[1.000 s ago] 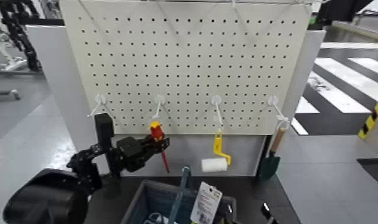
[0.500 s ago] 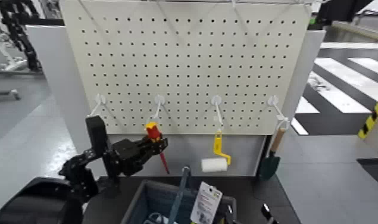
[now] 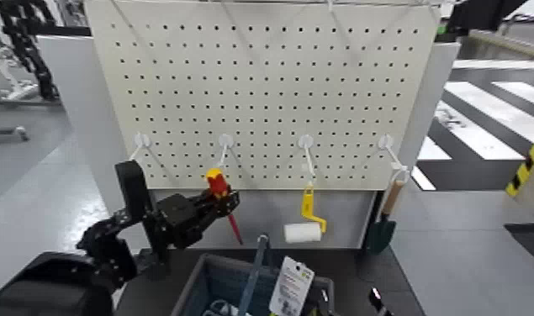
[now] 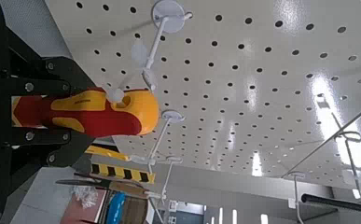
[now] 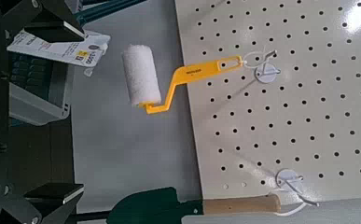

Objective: Put the red screwdriver into the crate.

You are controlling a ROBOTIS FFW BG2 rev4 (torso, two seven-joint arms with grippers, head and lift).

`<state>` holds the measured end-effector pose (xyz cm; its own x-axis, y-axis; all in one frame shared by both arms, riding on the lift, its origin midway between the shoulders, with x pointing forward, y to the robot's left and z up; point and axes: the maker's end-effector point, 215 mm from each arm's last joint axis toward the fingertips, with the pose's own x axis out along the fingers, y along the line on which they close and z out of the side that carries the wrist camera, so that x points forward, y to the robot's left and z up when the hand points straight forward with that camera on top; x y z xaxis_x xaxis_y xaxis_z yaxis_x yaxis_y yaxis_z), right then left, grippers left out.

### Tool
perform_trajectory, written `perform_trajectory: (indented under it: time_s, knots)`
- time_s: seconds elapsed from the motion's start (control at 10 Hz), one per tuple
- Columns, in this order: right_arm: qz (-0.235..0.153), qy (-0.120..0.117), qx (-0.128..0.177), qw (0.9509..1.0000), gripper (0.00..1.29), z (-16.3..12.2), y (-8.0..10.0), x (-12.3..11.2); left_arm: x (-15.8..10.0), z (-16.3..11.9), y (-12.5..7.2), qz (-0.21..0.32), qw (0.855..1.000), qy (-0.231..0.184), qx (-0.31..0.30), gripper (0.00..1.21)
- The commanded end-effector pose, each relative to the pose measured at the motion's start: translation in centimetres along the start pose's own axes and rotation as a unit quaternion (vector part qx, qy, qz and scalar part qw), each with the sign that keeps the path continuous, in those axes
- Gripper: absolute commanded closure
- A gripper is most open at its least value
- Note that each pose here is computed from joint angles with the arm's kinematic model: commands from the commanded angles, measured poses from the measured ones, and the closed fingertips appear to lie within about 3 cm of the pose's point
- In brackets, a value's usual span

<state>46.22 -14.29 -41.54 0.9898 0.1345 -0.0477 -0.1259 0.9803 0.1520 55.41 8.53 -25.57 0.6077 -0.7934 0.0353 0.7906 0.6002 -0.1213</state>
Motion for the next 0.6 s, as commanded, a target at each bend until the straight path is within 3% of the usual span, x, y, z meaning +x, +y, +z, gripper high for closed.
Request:
perform_trajectory:
  time_s: [0.1,0.3,0.6]
  knots:
    - [-0.001,0.001,0.001,1.0000,0.16,-0.1,0.0,0.0,0.1,-0.3,-1.7,-0.012,1.000,0.000,-0.019,1.18]
    - [-0.001,0.002,0.001,1.0000,0.16,-0.2,0.0,-0.1,-0.5,-1.8,-2.6,-0.015,0.999,0.016,-0.041,1.18]
    - [-0.002,0.002,0.003,1.0000,0.16,-0.2,-0.1,-0.1,-2.9,-2.7,-2.1,0.010,0.998,0.033,-0.058,1.18]
